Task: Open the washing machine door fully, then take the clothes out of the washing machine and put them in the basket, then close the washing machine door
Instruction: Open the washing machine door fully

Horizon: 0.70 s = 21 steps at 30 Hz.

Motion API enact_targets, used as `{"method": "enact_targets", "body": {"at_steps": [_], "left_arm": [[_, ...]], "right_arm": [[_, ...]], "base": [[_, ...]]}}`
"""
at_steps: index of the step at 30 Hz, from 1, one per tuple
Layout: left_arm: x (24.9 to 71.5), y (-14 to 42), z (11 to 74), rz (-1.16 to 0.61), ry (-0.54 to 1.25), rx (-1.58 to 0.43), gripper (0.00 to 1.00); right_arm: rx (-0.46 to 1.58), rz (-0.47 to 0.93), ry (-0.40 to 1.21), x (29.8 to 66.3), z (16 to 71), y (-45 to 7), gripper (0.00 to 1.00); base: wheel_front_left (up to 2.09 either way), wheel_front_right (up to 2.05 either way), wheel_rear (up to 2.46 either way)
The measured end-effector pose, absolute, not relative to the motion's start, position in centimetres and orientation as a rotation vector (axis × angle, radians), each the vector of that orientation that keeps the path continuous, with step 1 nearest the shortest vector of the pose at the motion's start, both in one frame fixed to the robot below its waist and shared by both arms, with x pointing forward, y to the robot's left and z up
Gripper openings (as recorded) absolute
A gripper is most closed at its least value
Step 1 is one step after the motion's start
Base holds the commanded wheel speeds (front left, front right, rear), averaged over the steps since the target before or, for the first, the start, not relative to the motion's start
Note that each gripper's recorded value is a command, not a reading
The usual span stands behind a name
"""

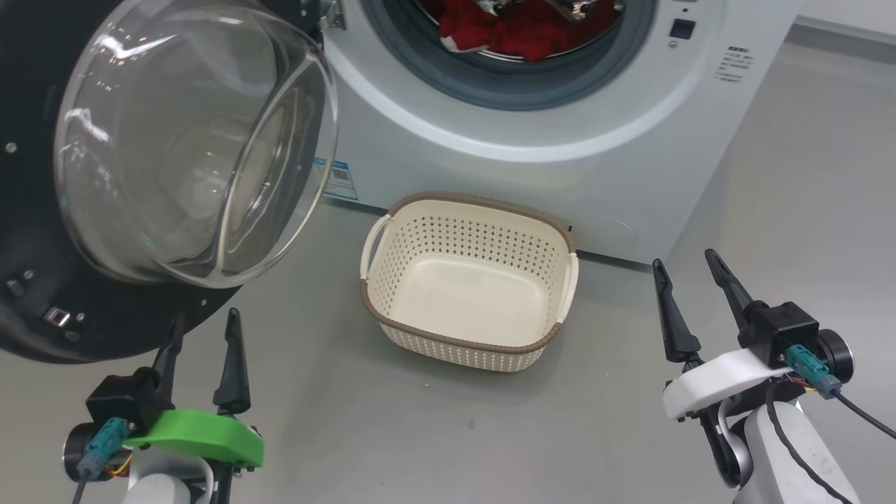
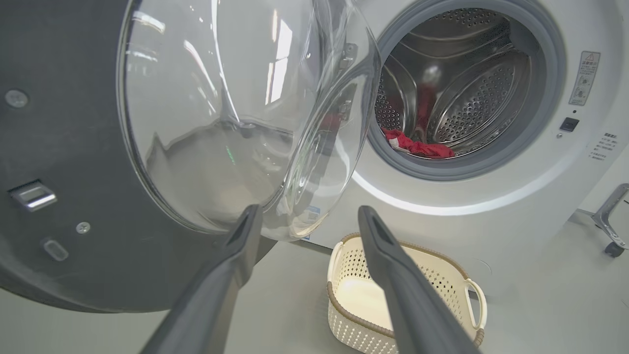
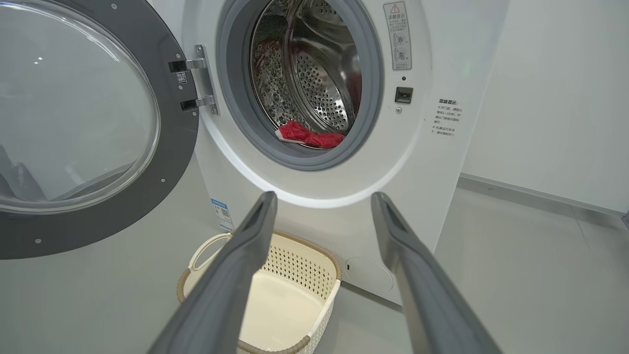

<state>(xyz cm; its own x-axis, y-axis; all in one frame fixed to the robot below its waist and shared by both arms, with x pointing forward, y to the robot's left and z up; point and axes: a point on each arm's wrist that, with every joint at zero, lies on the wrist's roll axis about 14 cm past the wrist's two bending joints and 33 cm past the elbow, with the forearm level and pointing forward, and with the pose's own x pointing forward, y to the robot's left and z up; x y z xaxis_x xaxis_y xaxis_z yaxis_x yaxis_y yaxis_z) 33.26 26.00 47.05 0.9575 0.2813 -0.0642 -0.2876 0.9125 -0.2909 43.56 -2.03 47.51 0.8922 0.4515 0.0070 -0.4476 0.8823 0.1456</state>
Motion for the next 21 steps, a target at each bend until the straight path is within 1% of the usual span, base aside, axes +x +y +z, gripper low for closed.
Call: {"method": "enact_targets", "body": {"at_steps": [7, 21], "left_arm": [[34.6, 22.6, 47.1, 0.167, 0.033, -0.322, 1.0], [37.6, 18.0, 48.0, -0.003, 0.042, -0.288, 1.0]], "right_arm": [[0.154, 0.416, 0.023, 42.9, 47.8, -4.1, 1.0], [0.164, 0.281, 0.021, 41.1, 47.9, -9.1, 1.0]], "base": [[0.0, 0.0, 0.0], [0.0, 0.0, 0.0]]}}
